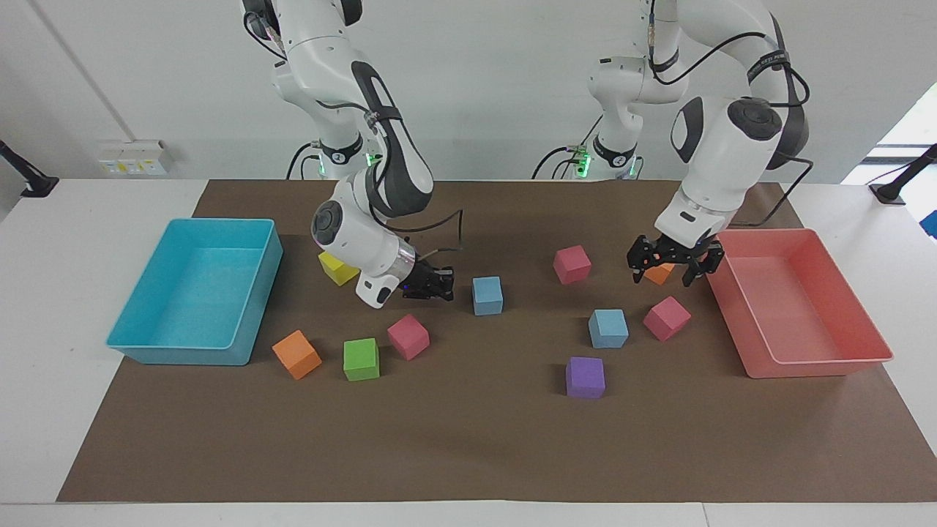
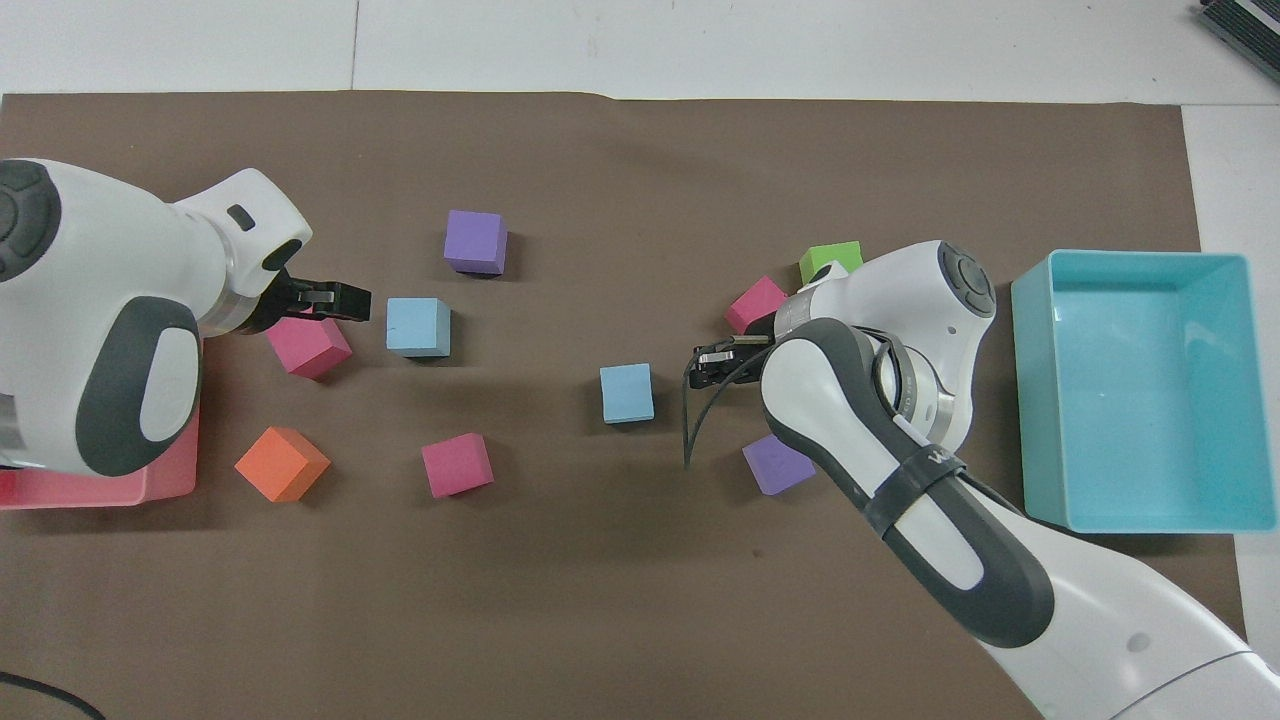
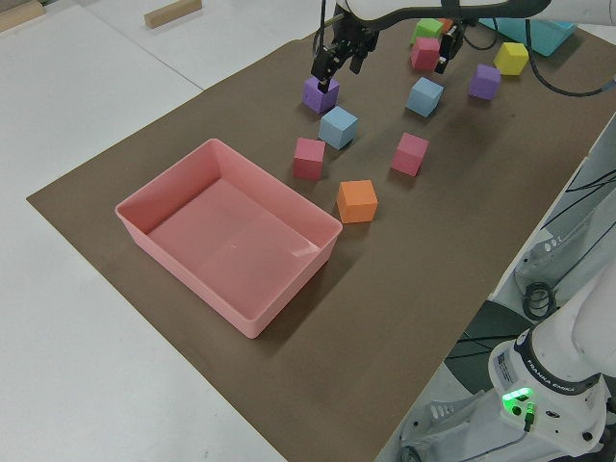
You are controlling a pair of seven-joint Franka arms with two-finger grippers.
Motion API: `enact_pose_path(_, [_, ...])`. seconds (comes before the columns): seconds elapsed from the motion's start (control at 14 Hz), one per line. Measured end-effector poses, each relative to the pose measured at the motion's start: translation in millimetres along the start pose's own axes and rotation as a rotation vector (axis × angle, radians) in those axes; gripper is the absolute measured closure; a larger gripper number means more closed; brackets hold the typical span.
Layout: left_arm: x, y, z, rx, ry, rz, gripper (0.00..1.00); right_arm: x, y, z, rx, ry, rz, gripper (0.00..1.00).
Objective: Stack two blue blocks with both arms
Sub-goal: 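Lower the left gripper onto the other light blue cube and grasp it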
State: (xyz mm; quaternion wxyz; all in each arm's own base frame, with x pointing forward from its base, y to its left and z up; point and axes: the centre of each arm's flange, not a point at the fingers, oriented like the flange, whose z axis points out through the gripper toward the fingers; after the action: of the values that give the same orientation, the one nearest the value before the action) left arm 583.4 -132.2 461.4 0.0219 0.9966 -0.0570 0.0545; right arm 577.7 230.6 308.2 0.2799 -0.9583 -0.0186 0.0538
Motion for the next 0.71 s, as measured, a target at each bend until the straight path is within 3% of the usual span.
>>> enact_pose_path(0.71, [19.2, 28.4, 88.9, -0.018, 0.042, -0.122, 0.00, -3.3, 16.9, 19.8, 0.072, 0.012, 0.029, 0.99])
